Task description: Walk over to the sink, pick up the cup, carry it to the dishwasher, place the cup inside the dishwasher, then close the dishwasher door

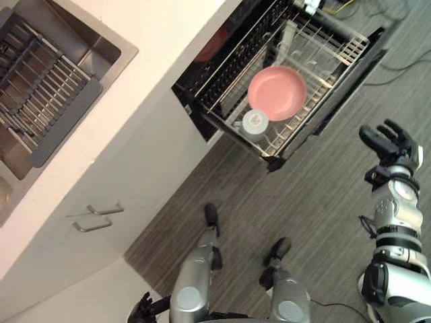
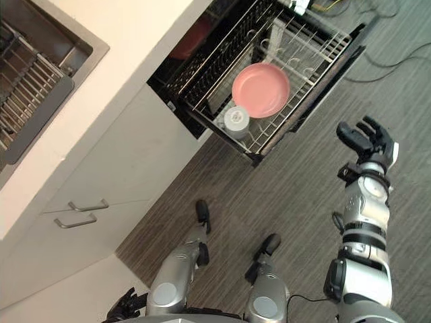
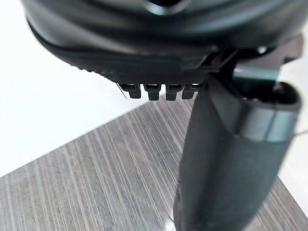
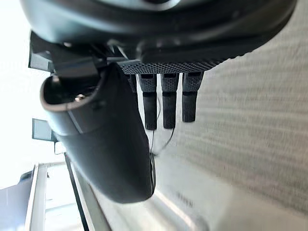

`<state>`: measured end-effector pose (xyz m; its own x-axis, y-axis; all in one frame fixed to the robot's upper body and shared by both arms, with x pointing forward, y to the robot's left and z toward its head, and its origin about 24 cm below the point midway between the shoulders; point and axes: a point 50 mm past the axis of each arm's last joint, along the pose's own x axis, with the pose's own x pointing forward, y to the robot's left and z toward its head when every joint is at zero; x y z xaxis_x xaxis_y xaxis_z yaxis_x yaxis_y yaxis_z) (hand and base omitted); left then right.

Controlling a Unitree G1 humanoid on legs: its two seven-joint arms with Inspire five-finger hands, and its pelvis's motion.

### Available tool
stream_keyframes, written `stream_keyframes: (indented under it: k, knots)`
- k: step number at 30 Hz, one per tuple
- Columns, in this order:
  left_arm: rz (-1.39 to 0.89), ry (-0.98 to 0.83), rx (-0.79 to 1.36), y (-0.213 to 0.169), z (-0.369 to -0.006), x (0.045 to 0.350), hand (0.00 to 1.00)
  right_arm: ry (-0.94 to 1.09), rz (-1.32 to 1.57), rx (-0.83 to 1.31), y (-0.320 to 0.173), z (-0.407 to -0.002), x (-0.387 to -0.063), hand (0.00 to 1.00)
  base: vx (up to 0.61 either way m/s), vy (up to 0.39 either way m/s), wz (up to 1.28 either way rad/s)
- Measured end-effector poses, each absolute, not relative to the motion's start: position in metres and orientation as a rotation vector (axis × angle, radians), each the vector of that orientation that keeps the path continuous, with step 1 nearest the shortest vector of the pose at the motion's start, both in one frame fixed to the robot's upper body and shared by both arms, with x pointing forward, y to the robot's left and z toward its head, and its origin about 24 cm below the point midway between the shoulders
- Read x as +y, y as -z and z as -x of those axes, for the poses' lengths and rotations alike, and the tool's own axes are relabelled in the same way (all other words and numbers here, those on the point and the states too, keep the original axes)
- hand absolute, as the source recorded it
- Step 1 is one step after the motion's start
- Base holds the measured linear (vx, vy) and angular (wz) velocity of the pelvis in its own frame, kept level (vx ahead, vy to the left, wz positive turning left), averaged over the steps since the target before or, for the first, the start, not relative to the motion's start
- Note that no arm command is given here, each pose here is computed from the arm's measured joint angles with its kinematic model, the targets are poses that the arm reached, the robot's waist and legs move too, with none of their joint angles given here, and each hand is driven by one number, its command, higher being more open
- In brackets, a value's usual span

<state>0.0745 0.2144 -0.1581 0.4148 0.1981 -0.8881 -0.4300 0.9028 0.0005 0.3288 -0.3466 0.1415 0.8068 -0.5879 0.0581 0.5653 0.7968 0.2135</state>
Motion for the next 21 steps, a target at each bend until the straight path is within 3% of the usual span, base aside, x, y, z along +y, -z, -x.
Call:
stream_keyframes:
  k: [10, 17, 21]
  knots:
    - [0.349, -0.382, 1.019, 0.156, -0.093, 0.200, 1.00, 0.615, -0.129, -0.195, -0.164, -0.341, -0.340, 0.00, 0.03, 0.029, 0.25]
    - [0.412, -0.367, 0.981, 0.157, -0.090, 0.194, 1.00, 0.737, -0.159, -0.148, -0.154, -0.340, -0.351, 0.00, -0.01, 0.018, 0.80]
    - [0.546, -0.241, 0.903, 0.154, -0.097, 0.173, 1.00, 0.788, -0.213, -0.188, -0.177, -0.345, -0.361, 0.00, 0.01, -0.048, 0.87]
